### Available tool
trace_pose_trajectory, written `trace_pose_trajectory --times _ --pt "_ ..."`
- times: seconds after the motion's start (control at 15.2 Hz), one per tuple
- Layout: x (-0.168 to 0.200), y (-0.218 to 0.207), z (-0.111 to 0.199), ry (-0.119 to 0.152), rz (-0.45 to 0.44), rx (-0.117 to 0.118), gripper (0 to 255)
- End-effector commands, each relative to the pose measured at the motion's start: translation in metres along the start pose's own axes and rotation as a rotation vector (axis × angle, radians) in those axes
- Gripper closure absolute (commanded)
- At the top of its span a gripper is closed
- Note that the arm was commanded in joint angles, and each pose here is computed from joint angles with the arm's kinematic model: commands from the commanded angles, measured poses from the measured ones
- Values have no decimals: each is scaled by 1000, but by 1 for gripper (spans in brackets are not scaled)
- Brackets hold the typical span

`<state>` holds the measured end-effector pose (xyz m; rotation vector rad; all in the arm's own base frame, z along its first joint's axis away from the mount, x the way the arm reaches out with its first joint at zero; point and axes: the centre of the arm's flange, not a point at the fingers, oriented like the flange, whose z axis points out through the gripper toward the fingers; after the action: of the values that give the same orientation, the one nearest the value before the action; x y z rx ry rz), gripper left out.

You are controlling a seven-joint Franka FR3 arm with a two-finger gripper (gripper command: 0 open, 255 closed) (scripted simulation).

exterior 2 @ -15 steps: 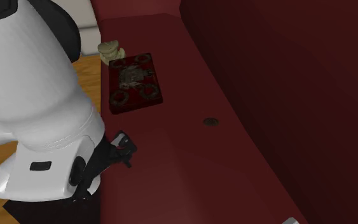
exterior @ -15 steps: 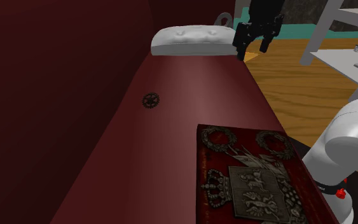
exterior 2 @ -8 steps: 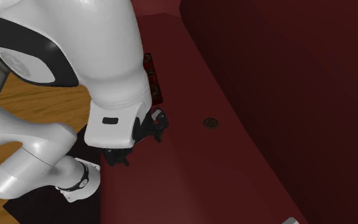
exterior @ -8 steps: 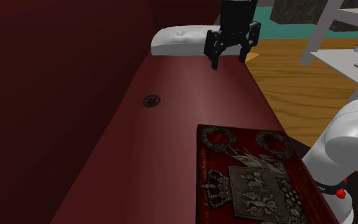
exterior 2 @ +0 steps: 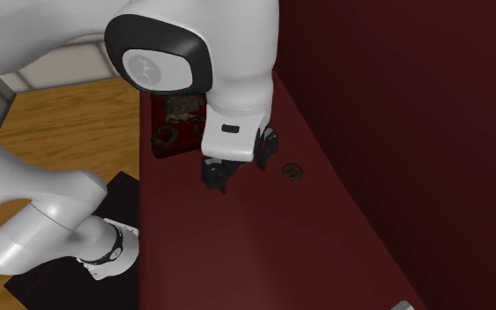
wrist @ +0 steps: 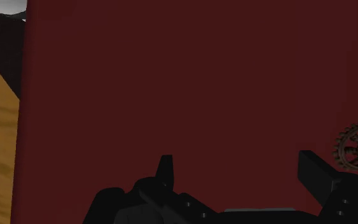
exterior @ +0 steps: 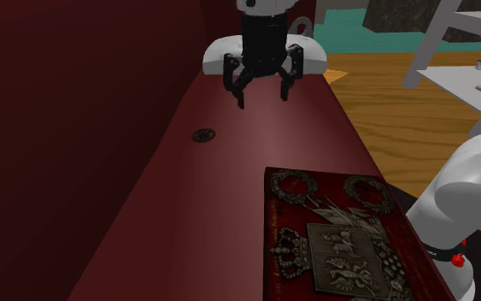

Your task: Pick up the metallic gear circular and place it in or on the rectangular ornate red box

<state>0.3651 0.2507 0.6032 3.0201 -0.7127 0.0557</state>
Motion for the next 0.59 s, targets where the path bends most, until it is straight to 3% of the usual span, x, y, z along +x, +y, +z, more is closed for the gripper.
trace_pose_trajectory --times 0.0,0.53 --pt "1 -27 -3 -8 32 7 0" --pt "7 -129 0 -36 149 24 0"
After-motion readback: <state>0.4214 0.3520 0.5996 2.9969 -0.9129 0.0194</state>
